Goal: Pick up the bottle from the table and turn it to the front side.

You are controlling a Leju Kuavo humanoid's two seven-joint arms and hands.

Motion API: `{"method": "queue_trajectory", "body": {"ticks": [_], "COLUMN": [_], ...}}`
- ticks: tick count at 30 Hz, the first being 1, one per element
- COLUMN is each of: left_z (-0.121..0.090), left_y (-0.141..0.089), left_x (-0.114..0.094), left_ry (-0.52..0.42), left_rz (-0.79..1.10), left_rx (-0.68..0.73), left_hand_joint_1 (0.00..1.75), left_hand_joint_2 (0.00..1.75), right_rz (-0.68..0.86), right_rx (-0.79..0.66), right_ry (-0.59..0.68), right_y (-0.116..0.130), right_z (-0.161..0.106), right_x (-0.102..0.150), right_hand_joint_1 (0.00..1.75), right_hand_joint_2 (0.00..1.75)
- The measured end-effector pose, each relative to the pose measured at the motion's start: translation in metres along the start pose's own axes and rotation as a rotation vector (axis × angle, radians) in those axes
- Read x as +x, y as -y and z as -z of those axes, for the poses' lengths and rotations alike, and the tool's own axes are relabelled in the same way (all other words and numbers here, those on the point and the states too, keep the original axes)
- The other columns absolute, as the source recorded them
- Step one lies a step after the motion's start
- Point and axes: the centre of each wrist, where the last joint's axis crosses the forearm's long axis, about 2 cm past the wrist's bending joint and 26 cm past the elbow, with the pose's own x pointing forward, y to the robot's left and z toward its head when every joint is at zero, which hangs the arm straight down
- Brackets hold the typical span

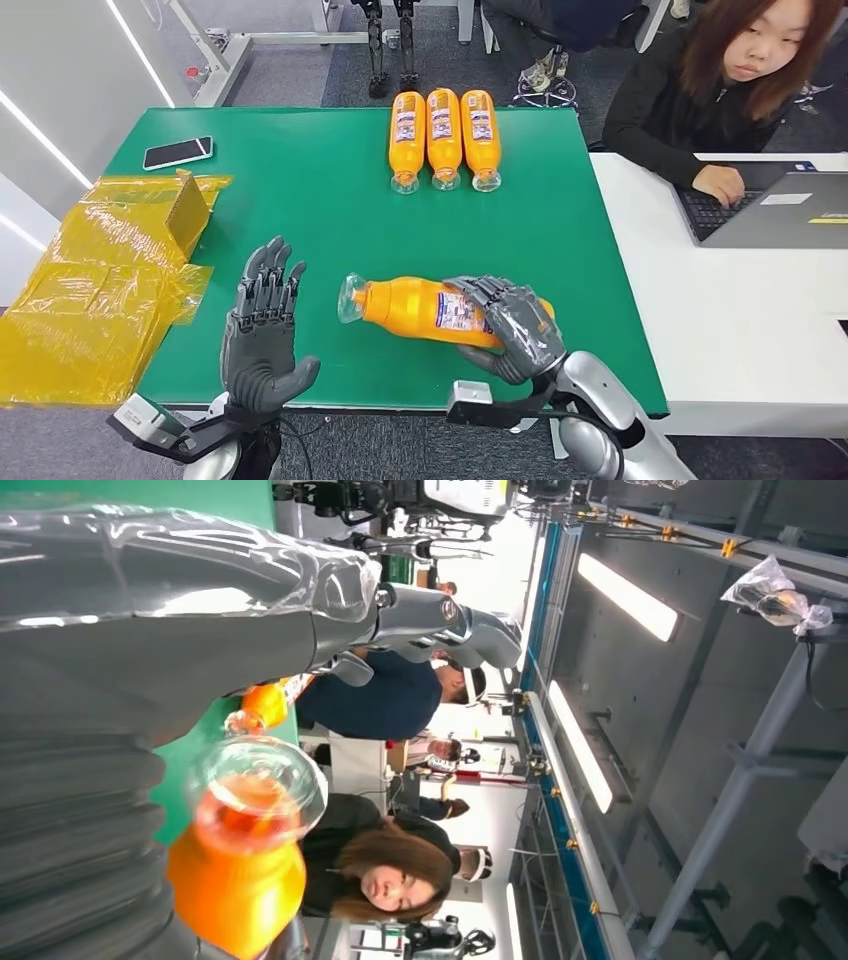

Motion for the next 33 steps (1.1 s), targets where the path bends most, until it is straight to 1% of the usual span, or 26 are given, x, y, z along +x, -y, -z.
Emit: {"method": "queue_trajectory", "body": {"ticks": [3,5,10,17,22,26,33], "left_z": [0.004,0.006,0.009,0.019,0.024,0.026,0.027], "left_y": [0.001,0.002,0.003,0.002,0.003,0.005,0.008], "left_x": [-0.001,-0.002,-0.004,-0.008,-0.008,-0.007,-0.007], "left_ry": [0.004,0.006,0.002,-0.003,0.011,0.009,0.01], "left_rz": [-0.019,-0.034,-0.074,-0.119,-0.179,-0.21,-0.217], "left_rx": [-0.004,-0.006,-0.012,-0.024,-0.037,-0.046,-0.057], "left_hand_joint_1": [0.0,0.0,0.0,0.0,0.0,0.0,0.0], "left_hand_joint_2": [1.75,1.75,1.75,1.75,1.75,1.75,1.75], "right_rz": [0.037,0.061,0.098,0.157,0.21,0.268,0.293], "right_rx": [-0.013,-0.024,-0.05,-0.104,-0.124,-0.124,-0.113], "right_ry": [0.017,0.024,0.047,0.069,0.079,0.086,0.078], "right_y": [-0.011,-0.014,-0.018,-0.022,-0.025,-0.032,-0.039], "right_z": [-0.003,-0.003,0.0,0.008,0.01,0.006,0.003], "right_x": [0.023,0.034,0.051,0.079,0.09,0.095,0.099], "right_hand_joint_1": [1.75,1.75,1.75,1.75,1.75,1.75,1.75], "right_hand_joint_2": [1.75,1.75,1.75,1.75,1.75,1.75,1.75]}}
